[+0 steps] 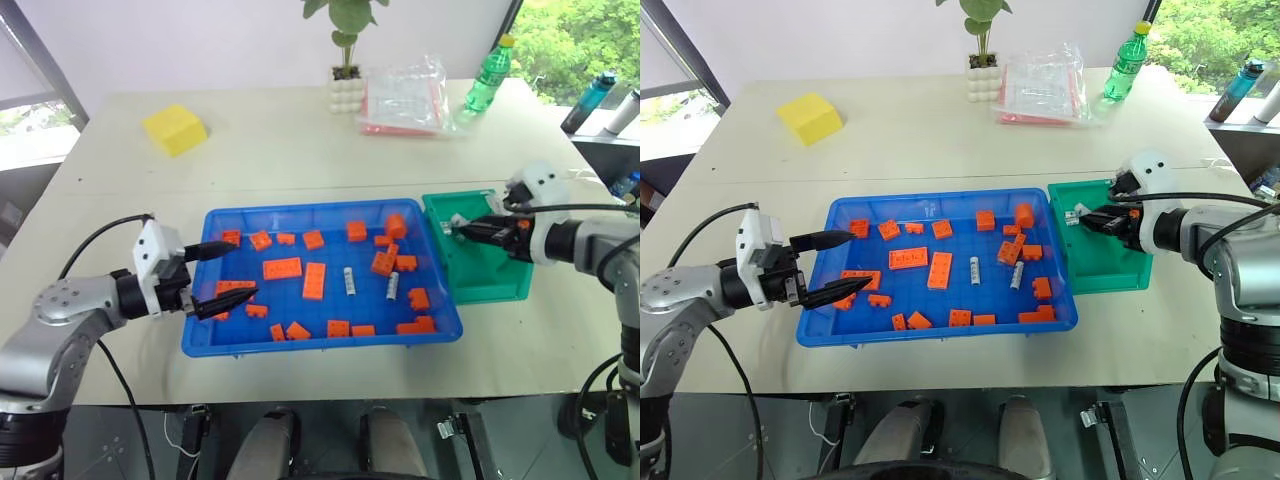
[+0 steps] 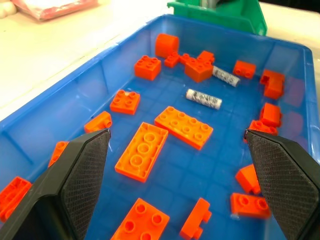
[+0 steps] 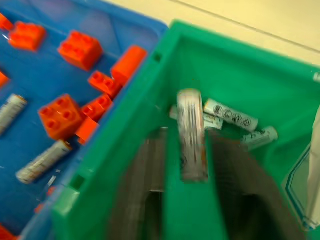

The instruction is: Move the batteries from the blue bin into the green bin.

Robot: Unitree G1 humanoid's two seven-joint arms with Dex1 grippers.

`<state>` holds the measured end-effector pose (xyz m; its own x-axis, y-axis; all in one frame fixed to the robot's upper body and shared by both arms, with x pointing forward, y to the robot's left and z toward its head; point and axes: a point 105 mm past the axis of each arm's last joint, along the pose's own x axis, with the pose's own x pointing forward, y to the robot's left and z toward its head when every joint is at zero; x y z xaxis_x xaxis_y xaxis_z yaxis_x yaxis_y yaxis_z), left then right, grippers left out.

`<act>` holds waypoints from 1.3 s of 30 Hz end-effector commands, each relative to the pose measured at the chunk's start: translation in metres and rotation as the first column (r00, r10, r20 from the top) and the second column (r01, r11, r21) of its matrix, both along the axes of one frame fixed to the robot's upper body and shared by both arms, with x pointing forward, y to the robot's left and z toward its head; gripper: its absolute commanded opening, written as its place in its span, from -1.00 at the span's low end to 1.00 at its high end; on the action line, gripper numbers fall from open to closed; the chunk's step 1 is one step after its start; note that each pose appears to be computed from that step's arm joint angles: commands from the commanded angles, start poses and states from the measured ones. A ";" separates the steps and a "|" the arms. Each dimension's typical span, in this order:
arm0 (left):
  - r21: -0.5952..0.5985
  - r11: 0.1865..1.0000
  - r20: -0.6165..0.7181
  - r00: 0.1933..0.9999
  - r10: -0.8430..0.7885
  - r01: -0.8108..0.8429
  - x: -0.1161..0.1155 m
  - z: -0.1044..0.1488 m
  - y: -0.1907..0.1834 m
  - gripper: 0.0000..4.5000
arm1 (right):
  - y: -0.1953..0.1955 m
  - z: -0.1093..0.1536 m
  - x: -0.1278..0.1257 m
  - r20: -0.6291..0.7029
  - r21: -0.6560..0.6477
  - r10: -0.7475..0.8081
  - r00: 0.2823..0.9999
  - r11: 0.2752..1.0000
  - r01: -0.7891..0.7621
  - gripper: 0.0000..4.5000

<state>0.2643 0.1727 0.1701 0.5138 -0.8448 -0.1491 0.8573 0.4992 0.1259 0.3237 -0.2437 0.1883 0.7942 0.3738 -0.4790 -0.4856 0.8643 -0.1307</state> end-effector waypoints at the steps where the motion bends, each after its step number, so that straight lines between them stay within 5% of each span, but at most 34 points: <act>1: -0.002 1.000 0.059 0.998 -0.016 0.016 -0.004 0.013 -0.005 1.00 | -0.008 0.016 0.002 0.083 -0.087 0.004 0.997 0.996 0.003 0.46; 2: 0.002 1.000 0.062 0.998 -0.015 0.015 -0.004 0.013 -0.006 1.00 | -0.005 0.022 0.003 0.100 -0.074 0.019 0.995 0.997 -0.011 0.64; 7: -0.010 1.000 0.056 0.998 -0.004 0.005 -0.007 0.011 -0.006 1.00 | 0.048 0.045 -0.002 0.156 0.001 0.243 0.957 0.969 -0.246 0.64; 11: -0.010 1.000 0.059 0.998 0.002 -0.002 -0.007 0.009 -0.008 1.00 | 0.096 0.024 -0.006 0.095 -0.003 0.419 0.903 0.907 -0.421 0.64; 17: -0.005 1.000 0.072 0.997 0.029 -0.029 -0.010 0.010 -0.004 1.00 | 0.145 -0.008 -0.007 0.006 0.083 0.441 0.897 0.894 -0.440 0.64; 28: 0.002 0.999 0.076 0.996 0.048 -0.048 -0.017 0.012 -0.004 1.00 | 0.160 -0.061 -0.026 -0.164 0.143 0.410 0.897 0.910 -0.390 0.64; 37: -0.004 0.999 0.086 0.995 0.048 -0.048 -0.016 0.016 -0.007 1.00 | 0.157 -0.088 -0.017 -0.187 0.064 0.363 0.913 0.932 -0.357 0.64; 39: -0.004 0.999 0.089 0.995 0.044 -0.044 -0.015 0.017 -0.007 1.00 | 0.157 -0.091 -0.016 -0.181 0.050 0.363 0.914 0.932 -0.360 0.41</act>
<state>0.2507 0.1675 0.1759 0.5674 -0.8145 -0.1215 0.8212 0.5486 0.1572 0.3074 -0.0838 0.1075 0.5040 0.6495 -0.5693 -0.7859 0.6183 0.0096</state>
